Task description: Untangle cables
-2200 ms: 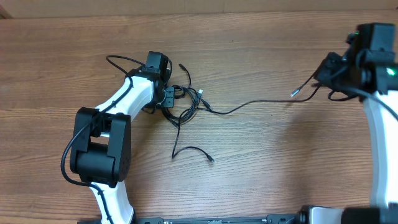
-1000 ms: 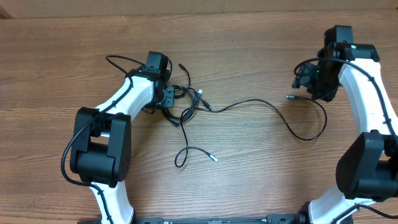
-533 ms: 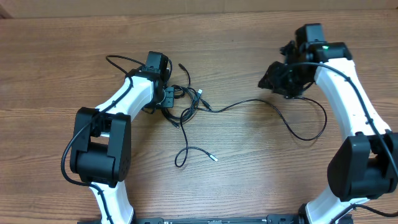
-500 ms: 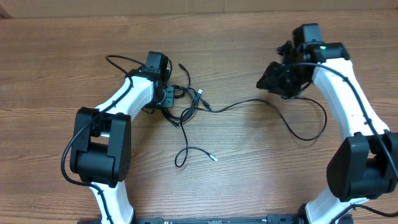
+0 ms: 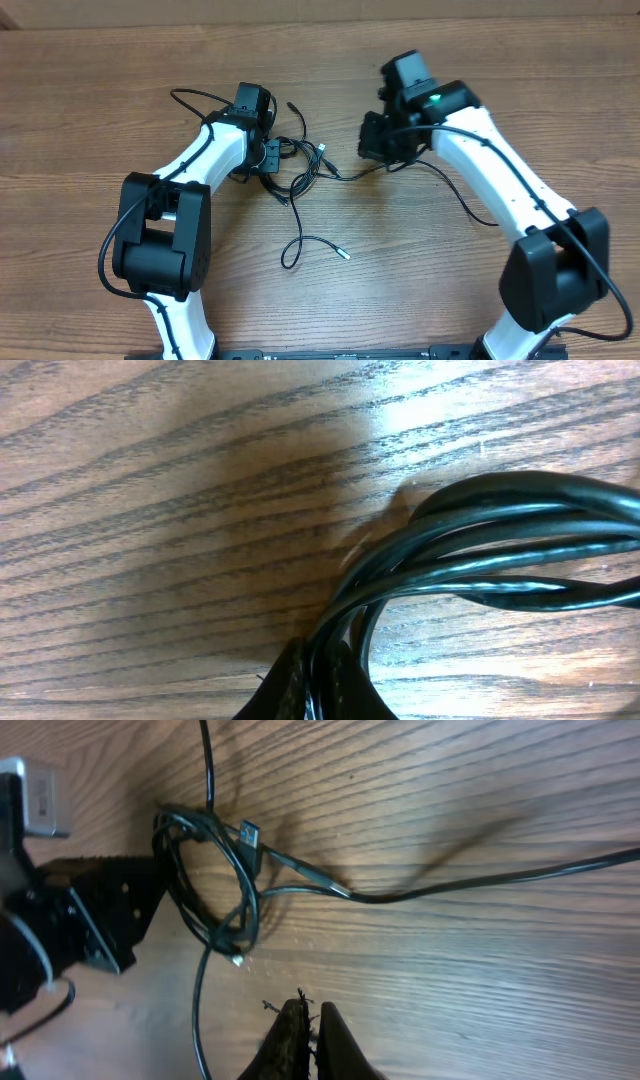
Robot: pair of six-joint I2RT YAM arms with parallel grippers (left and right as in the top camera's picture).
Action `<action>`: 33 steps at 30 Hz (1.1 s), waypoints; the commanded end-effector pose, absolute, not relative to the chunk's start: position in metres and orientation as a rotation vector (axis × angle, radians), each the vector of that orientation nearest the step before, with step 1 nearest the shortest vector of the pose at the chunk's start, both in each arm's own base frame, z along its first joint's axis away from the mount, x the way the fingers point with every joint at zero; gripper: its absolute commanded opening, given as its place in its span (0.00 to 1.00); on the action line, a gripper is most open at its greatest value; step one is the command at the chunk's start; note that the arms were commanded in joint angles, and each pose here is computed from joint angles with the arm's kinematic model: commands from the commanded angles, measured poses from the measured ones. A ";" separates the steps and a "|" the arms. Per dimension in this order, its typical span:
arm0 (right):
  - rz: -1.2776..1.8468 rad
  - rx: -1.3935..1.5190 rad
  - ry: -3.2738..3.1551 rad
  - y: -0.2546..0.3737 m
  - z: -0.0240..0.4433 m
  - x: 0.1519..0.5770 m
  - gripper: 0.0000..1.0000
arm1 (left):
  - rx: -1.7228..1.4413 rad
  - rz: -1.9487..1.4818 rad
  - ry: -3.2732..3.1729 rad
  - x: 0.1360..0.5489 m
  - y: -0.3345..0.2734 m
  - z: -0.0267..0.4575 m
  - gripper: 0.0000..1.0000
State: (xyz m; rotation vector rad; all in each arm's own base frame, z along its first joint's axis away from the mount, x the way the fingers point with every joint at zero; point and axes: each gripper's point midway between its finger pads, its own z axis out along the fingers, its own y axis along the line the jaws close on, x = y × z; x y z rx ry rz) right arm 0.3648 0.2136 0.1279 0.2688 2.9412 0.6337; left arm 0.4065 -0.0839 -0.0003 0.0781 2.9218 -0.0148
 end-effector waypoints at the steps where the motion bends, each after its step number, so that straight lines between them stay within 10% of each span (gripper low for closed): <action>1: 0.520 0.459 2.914 0.221 0.113 0.373 0.04 | 0.019 0.118 3.036 0.380 -0.059 -0.039 0.10; 33: 0.260 0.814 2.911 0.255 0.018 0.369 0.15 | 0.019 0.118 3.036 0.380 -0.059 -0.039 0.10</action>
